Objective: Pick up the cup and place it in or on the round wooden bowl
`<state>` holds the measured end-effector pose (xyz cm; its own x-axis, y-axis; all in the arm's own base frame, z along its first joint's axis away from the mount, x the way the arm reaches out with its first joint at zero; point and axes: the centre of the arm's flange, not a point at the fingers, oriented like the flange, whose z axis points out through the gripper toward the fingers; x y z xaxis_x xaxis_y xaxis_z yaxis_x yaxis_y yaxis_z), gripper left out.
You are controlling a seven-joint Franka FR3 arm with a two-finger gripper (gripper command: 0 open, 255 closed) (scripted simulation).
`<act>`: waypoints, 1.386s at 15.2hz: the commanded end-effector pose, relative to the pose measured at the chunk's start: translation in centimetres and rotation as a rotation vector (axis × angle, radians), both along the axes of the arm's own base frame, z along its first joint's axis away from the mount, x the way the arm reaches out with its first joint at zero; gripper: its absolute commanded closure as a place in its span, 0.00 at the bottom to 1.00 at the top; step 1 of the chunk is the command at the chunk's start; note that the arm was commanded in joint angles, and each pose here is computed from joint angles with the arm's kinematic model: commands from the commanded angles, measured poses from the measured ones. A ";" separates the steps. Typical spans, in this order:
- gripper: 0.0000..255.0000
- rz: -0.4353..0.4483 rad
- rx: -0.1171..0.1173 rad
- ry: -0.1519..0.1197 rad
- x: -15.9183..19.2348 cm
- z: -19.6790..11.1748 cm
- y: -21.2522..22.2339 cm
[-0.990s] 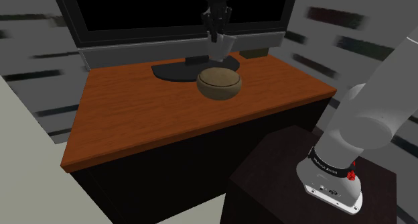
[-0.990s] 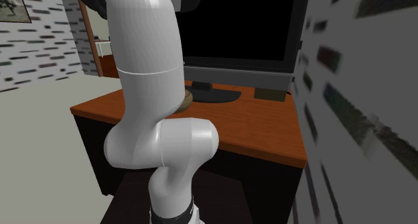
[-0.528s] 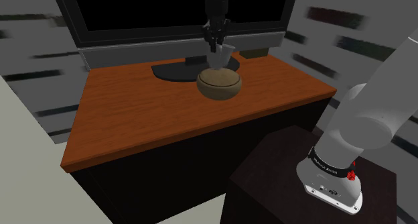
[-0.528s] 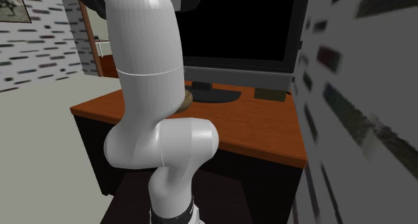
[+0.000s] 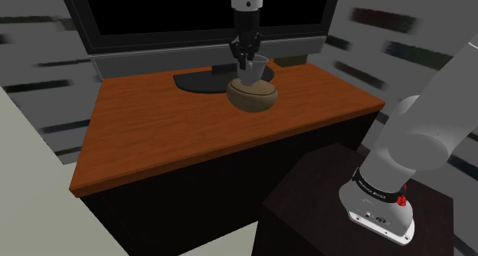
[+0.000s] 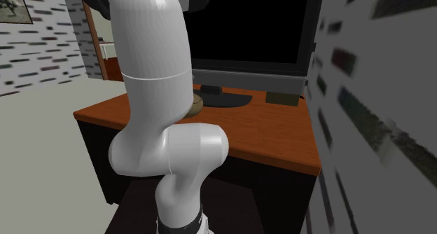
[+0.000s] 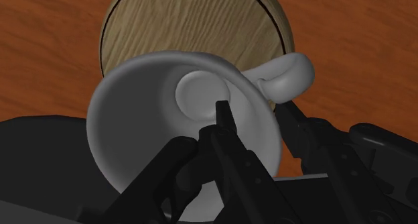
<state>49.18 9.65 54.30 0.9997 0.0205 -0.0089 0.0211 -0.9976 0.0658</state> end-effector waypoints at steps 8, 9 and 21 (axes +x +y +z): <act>0.00 -0.002 -0.002 0.013 0.1 -0.7 -0.3; 0.00 -0.002 -0.002 0.013 0.1 -0.7 -0.3; 0.00 -0.002 -0.002 0.013 0.2 4.3 0.1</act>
<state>49.35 9.80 58.47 0.9996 0.0181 -0.0211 0.0195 -0.9975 0.0676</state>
